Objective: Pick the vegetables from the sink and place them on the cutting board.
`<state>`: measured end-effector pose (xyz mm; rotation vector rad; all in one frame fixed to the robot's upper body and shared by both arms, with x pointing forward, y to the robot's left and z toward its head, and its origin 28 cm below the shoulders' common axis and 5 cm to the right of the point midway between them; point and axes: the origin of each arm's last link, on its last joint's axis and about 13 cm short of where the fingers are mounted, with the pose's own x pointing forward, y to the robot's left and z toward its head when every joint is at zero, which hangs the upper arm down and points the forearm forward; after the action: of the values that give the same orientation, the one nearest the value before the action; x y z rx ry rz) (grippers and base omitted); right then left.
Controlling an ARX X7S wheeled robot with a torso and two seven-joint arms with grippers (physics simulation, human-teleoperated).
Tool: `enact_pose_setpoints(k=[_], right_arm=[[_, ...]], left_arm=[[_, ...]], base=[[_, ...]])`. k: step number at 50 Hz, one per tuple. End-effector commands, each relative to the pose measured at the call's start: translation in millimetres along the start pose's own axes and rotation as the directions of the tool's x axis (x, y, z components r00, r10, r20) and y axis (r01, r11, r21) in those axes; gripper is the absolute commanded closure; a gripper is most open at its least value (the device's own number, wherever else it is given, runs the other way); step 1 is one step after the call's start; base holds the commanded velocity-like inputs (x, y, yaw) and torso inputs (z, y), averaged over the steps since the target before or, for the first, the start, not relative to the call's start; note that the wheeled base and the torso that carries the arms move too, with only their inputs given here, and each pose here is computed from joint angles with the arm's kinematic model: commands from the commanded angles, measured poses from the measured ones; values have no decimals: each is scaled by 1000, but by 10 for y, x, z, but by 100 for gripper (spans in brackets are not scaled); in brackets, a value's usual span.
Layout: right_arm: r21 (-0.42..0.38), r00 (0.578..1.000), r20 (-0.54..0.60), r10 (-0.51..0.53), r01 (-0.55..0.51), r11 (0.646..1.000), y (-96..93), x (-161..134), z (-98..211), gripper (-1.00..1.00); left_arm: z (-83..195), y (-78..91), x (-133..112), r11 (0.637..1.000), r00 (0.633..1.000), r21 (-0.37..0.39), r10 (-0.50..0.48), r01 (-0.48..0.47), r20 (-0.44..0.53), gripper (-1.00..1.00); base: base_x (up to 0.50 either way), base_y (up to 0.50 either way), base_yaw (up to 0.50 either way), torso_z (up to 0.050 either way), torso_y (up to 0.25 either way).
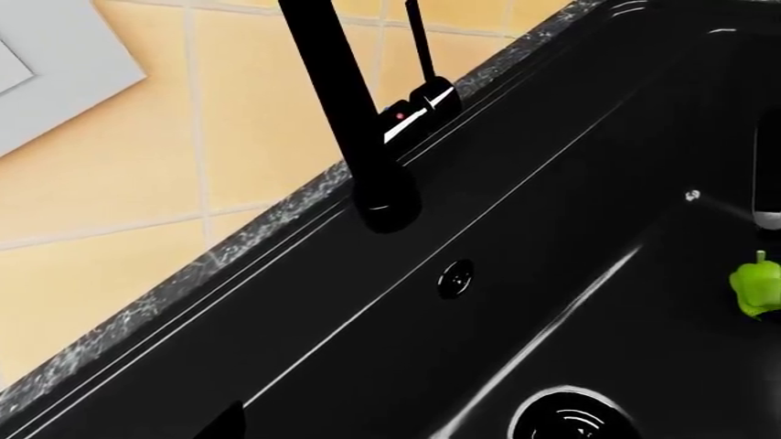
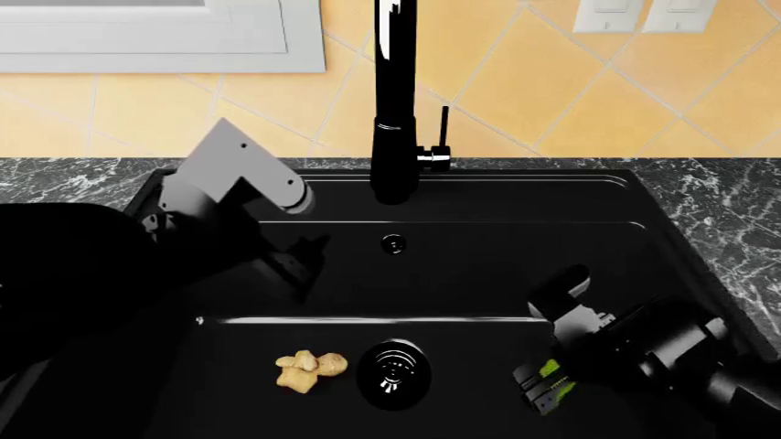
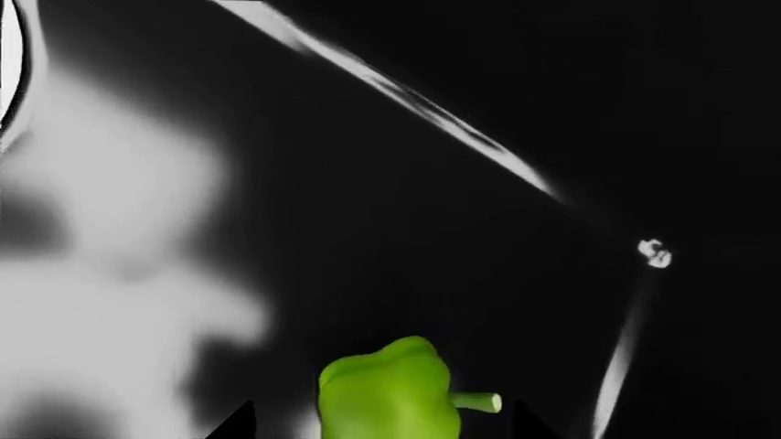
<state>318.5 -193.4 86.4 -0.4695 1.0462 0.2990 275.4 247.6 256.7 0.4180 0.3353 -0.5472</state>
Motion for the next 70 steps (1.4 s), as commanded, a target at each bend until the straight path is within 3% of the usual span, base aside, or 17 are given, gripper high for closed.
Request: enact_pose_setpoints(k=[1,32,33,48,56,62,70], right_arm=[[33,1000,-11,10,-10,999,0,110,-131,-100],[86,999,-33,39,-36,996,-30,455,-294,-100],[86,999,-38,39,-36,996,-27,465,-302,100],[83,1000,-19,25,-23,996,-32,318,-327,100],[18,989,136,-57,55,998,-126,-489,-104,100],[-9,955,270,-126,134,991,-159,-1102,87,100],[-52,899,408,-159,197,979,-134,-1551,366,100]], left_arm=[[20,-14,20,1000,1000,3,-2,2,-3,-100],[45,-49,14,1000,1000,-2,8,-8,-15,-100],[44,-49,14,1000,1000,-3,9,-9,-15,-100],[77,-58,4,1000,1000,-6,14,-14,-1,-100],[41,-73,49,1000,1000,-27,16,-16,-9,-100],[35,-74,58,1000,1000,-29,6,-6,-7,-100],[-159,-122,136,998,988,58,-21,30,-156,-100]], base=[[0,0,0,0,0],[0,0,0,0,0],[0,0,0,0,0],[2,0,1,0,0],[0,0,0,0,0],[0,0,0,0,0],[0,0,0,0,0]])
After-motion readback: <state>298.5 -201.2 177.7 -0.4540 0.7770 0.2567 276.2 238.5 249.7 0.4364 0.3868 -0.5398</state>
